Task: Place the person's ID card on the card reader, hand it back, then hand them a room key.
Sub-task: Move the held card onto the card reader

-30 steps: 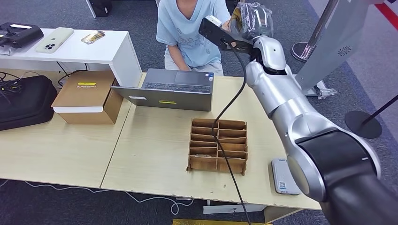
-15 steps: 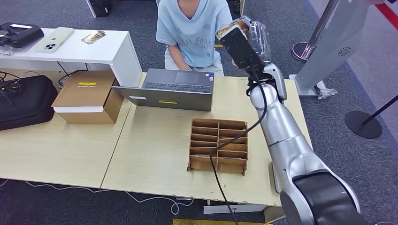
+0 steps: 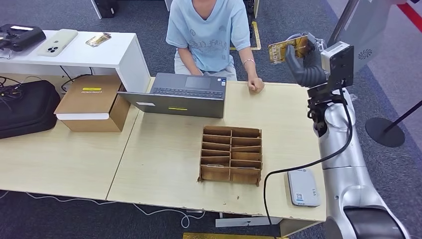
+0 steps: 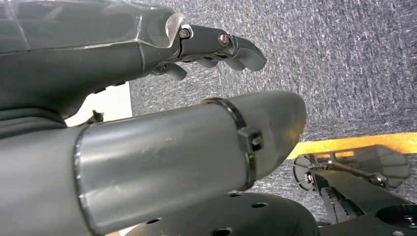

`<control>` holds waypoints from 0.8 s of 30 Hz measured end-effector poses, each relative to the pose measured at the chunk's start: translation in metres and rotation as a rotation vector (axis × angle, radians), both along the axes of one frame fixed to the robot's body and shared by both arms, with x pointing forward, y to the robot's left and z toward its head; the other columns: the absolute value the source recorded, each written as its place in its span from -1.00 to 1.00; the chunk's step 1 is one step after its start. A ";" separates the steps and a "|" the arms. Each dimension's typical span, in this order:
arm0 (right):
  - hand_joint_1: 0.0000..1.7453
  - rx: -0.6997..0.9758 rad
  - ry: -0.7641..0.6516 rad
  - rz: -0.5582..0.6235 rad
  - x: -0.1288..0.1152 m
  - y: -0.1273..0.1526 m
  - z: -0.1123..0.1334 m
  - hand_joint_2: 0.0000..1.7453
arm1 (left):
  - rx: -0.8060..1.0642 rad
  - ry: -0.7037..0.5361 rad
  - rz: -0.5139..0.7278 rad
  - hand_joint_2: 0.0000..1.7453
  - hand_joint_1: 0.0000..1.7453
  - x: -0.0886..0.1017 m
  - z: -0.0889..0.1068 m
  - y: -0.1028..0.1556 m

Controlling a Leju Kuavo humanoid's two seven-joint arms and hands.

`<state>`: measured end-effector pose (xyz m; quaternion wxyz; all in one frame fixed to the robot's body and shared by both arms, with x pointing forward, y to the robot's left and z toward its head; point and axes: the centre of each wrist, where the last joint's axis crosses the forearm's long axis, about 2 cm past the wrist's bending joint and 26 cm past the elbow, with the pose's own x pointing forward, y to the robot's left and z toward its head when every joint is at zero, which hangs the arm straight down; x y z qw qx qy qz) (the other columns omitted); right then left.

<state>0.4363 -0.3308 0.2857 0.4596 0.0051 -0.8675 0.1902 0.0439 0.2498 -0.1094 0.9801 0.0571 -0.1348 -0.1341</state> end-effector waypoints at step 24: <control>1.00 0.102 0.340 -0.093 -0.114 -0.162 -0.138 1.00 | 0.001 0.002 0.107 -1.00 -1.00 -0.010 0.000 -0.008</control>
